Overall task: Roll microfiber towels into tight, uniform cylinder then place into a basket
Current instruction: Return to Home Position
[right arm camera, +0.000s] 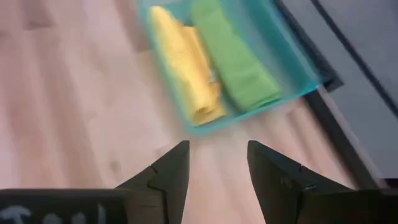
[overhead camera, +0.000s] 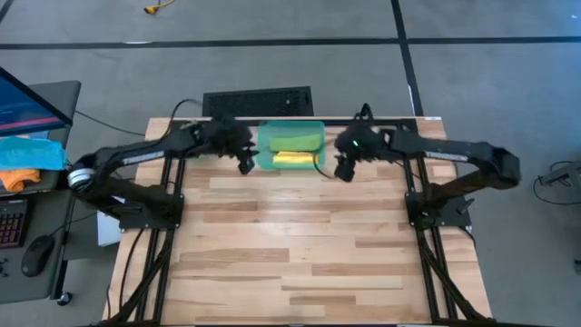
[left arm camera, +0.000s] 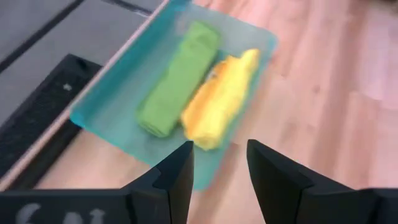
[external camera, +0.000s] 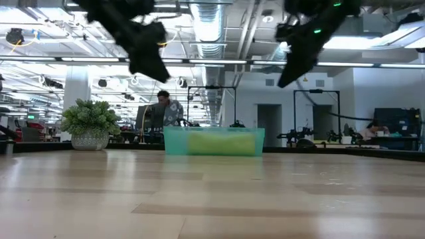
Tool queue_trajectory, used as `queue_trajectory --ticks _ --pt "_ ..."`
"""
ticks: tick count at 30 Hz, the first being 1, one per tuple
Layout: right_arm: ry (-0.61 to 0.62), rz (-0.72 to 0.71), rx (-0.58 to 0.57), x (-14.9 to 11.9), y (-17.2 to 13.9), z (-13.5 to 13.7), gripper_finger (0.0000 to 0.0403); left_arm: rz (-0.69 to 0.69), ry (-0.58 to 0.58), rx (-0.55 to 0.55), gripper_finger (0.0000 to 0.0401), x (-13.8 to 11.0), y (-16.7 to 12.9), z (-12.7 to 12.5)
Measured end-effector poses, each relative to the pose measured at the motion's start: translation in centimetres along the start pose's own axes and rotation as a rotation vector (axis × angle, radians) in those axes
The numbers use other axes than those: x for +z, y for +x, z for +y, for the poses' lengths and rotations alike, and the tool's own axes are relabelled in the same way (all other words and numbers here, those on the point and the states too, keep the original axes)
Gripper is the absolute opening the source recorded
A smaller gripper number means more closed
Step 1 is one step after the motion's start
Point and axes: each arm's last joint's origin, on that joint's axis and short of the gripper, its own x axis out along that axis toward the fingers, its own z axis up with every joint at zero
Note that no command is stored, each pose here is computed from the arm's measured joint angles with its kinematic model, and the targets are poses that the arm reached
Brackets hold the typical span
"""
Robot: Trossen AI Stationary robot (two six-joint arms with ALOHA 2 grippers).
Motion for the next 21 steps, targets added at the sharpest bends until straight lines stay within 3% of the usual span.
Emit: queue_trajectory --ticks 11,16,21 --pt "0.059 -0.263 0.189 -6.4 -5.0 4.6 0.0187 -0.195 -0.081 -0.205 0.0142 -8.7 -6.0 -3.6" --pt "0.039 -0.421 0.273 -7.9 -7.4 5.3 0.0184 -0.318 -0.094 -0.329 0.0142 -12.2 -7.5 -4.3" --pt "0.046 -0.53 0.26 -9.7 -9.1 5.0 0.0186 -0.396 -0.109 -0.399 0.0142 -14.7 -8.3 -4.4"
